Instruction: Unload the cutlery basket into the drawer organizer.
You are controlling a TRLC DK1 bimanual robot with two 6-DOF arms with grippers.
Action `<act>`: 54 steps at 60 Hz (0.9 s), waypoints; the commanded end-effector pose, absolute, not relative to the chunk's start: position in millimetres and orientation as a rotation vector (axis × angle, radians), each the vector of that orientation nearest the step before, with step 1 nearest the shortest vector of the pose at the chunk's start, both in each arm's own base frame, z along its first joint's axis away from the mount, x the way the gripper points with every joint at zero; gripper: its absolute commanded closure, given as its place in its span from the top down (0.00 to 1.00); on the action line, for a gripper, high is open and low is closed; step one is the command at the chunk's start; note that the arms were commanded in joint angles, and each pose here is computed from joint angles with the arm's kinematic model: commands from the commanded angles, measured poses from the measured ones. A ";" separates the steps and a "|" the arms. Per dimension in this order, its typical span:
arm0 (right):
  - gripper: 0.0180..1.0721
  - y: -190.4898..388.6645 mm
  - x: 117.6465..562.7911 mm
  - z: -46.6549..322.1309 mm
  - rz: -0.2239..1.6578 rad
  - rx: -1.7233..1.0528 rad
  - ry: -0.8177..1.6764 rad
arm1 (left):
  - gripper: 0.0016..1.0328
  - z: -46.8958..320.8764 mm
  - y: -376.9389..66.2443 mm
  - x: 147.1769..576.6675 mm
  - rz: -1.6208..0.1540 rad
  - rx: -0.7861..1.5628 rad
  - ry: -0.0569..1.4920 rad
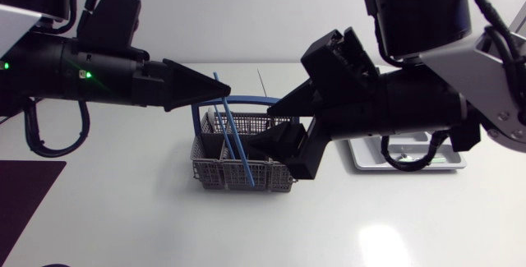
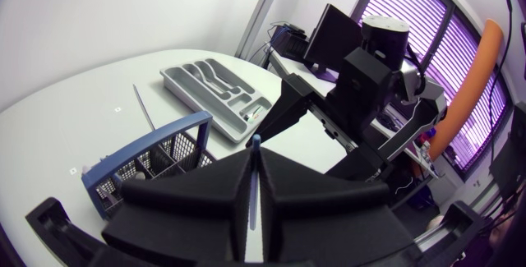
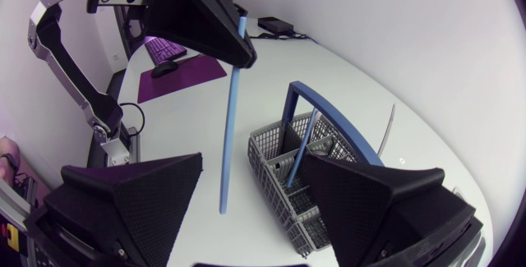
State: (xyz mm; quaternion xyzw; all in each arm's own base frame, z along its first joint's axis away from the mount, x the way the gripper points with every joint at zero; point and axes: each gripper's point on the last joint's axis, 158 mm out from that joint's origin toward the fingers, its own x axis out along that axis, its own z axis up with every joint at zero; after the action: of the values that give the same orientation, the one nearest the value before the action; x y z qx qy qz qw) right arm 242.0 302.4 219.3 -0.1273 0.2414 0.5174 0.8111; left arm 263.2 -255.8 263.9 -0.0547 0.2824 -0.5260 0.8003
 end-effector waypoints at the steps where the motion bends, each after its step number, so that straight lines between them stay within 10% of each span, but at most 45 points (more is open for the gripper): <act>1: 0.82 309.9 240.2 221.3 1.126 -0.246 0.541 | 0.03 272.4 -260.3 267.1 -1.146 -0.163 0.624; 54: 0.15 324.7 238.4 188.4 1.183 -0.219 0.638 | 0.03 272.1 -266.6 281.7 -1.142 -0.226 0.676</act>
State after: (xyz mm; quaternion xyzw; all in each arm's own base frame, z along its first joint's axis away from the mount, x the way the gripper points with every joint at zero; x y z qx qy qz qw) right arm 239.7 318.4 188.5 -0.1145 0.2882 0.5429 0.7804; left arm 277.3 -266.3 261.2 -0.0913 0.3153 -0.5275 0.7836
